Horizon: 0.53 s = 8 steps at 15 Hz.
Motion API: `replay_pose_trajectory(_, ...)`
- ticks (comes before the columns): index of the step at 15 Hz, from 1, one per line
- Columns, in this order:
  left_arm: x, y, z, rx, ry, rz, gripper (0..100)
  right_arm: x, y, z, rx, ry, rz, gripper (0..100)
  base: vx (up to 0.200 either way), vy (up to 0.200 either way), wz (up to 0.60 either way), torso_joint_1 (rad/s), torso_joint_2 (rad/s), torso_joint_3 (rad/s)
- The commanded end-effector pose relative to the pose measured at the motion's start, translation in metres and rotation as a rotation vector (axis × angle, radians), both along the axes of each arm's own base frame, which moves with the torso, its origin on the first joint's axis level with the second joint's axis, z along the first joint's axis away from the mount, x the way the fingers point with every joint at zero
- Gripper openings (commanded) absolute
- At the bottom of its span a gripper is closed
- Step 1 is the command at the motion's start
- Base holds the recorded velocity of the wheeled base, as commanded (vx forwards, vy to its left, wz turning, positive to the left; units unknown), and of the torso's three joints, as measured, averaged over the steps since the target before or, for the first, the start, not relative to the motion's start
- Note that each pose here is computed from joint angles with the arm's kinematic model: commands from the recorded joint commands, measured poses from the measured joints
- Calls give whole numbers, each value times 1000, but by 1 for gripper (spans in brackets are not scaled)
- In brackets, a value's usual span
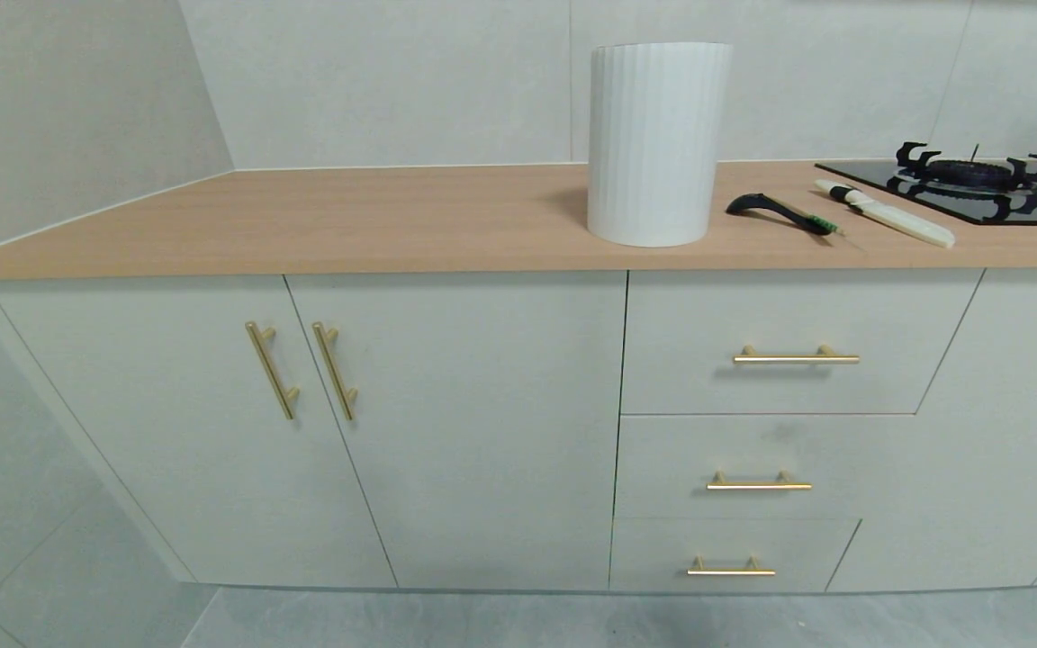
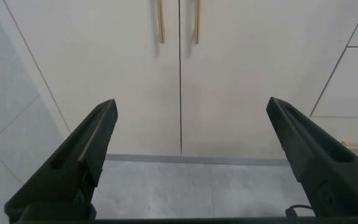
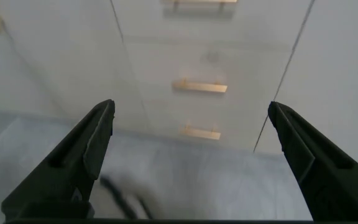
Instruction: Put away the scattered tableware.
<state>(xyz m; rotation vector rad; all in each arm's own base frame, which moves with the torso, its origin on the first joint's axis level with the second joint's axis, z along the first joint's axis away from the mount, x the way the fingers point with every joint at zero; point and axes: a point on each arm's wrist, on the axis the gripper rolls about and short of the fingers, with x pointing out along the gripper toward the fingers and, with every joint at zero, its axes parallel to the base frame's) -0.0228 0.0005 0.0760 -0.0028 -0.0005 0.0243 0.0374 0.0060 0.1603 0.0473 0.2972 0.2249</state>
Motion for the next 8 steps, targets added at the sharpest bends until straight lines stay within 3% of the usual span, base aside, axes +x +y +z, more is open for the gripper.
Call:
replay_pose_trajectory(1,0,0,0,0,-1,0,100,65,8,15,-6,181,49,100,0,0,0,0,0,0)
replay_pose_trajectory(8,0,0,0,0,2,0,100,165,18,-7,-6,166,41,100,0,0,0,0,0,0)
